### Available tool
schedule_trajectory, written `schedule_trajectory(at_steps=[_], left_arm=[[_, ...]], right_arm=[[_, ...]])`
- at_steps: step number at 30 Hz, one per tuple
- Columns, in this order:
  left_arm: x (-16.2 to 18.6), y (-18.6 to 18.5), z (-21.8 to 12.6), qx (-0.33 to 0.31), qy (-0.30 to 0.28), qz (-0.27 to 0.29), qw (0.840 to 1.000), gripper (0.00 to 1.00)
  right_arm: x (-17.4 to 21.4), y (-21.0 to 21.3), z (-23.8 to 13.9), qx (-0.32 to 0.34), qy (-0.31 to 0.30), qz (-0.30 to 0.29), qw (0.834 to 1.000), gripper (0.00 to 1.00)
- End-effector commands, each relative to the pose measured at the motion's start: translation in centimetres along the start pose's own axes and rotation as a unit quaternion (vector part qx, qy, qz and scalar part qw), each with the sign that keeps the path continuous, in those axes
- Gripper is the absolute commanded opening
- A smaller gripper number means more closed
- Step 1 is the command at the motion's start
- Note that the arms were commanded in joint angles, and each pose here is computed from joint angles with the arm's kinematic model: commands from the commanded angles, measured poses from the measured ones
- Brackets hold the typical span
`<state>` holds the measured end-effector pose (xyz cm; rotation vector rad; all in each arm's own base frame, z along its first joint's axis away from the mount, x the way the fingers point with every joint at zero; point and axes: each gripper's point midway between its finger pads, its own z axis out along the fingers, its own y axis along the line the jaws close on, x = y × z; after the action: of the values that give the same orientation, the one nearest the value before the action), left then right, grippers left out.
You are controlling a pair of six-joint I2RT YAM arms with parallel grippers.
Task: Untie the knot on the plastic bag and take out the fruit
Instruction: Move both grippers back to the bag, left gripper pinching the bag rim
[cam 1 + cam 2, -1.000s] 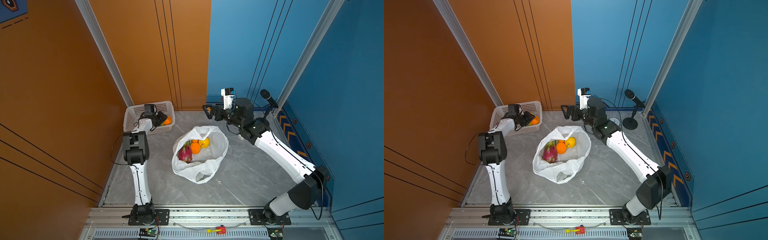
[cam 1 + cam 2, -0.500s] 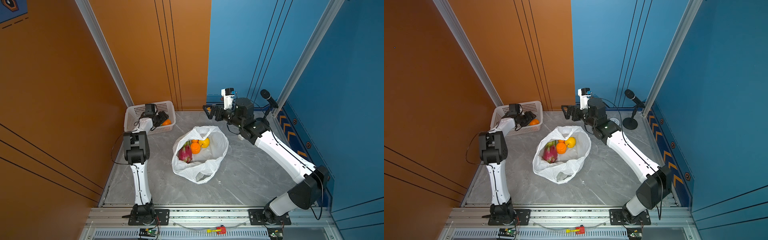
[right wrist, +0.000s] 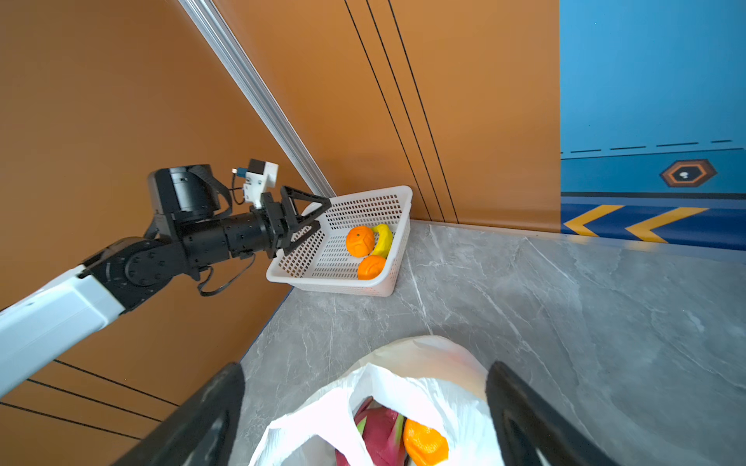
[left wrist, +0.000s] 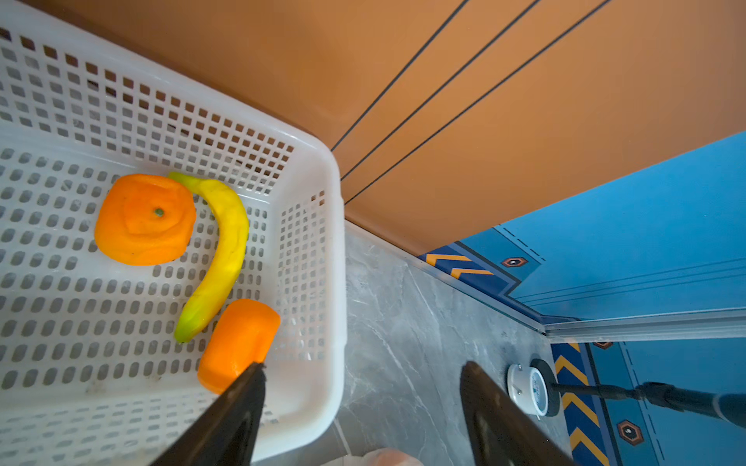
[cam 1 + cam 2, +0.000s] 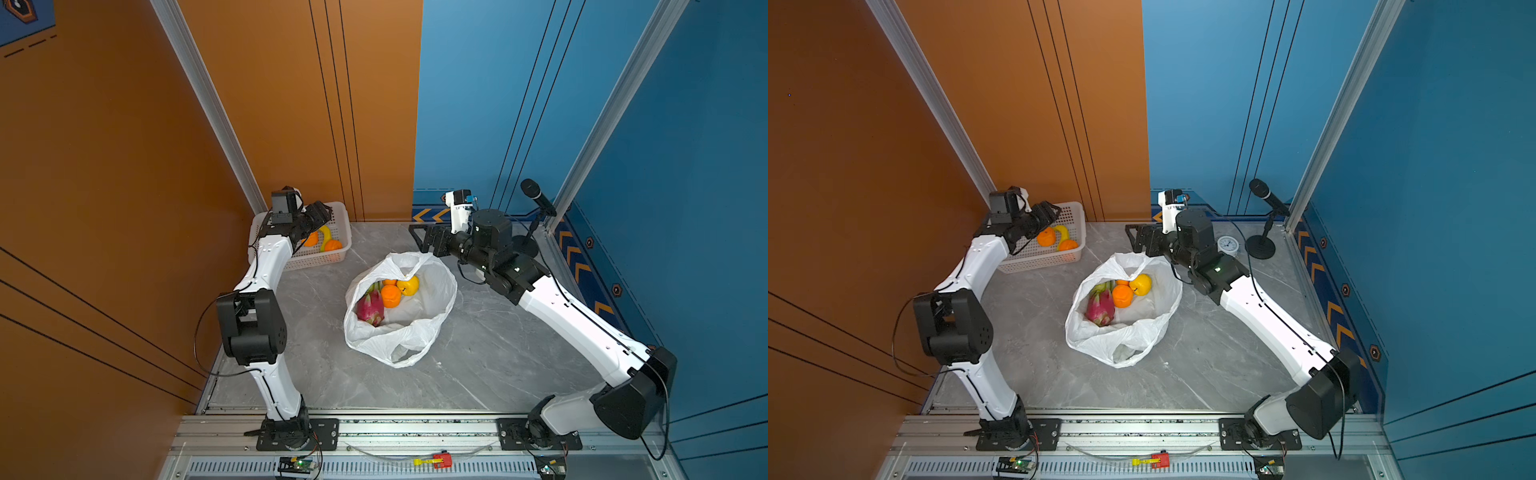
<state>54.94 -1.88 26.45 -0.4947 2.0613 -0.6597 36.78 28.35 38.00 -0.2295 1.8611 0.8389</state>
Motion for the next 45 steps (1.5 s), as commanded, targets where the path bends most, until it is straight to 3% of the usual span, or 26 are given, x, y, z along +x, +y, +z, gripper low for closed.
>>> schedule_trajectory(at_steps=[1, 7, 13, 17, 25, 31, 34, 38, 42, 45], left_arm=[[1.6, -2.7, -2.2, 0.037, 0.015, 0.021, 0.999, 0.77], [4.7, -7.2, -5.9, 0.094, 0.034, 0.052, 0.994, 0.77], [9.9, -10.8, -8.6, 0.128, 0.096, 0.121, 0.98, 0.77], [14.4, -11.4, -9.7, 0.119, 0.14, 0.188, 0.965, 0.78], [19.6, -12.1, -11.7, 0.142, 0.196, 0.219, 0.945, 0.81], [22.6, -11.3, -10.8, 0.143, 0.239, 0.232, 0.932, 0.81], [23.6, -11.6, -10.2, 0.148, 0.255, 0.238, 0.926, 0.76], [23.2, -11.7, -9.2, 0.13, 0.247, 0.242, 0.929, 0.54], [21.5, -12.0, -8.2, 0.099, 0.216, 0.234, 0.943, 0.37], [20.1, -12.1, -7.2, 0.074, 0.189, 0.21, 0.956, 0.34]], right_arm=[[2.0, -0.4, -1.6, 0.027, 0.02, 0.006, 0.999, 0.92], [5.4, -0.5, -3.2, 0.045, 0.047, 0.002, 0.998, 0.87], [8.8, -0.2, -3.4, 0.054, 0.075, 0.016, 0.996, 0.81], [11.4, -1.2, -2.8, 0.084, 0.117, 0.027, 0.989, 0.78], [15.9, -2.5, -1.0, 0.094, 0.162, 0.042, 0.981, 0.77], [18.3, -3.4, 0.5, 0.097, 0.178, 0.042, 0.978, 0.76], [19.2, -3.8, 1.6, 0.1, 0.188, 0.03, 0.977, 0.76], [19.6, -5.7, 2.7, 0.151, 0.18, 0.029, 0.971, 0.73], [19.5, -6.7, 4.1, 0.177, 0.158, 0.04, 0.971, 0.72], [19.5, -6.9, 5.5, 0.186, 0.143, 0.062, 0.97, 0.72]])
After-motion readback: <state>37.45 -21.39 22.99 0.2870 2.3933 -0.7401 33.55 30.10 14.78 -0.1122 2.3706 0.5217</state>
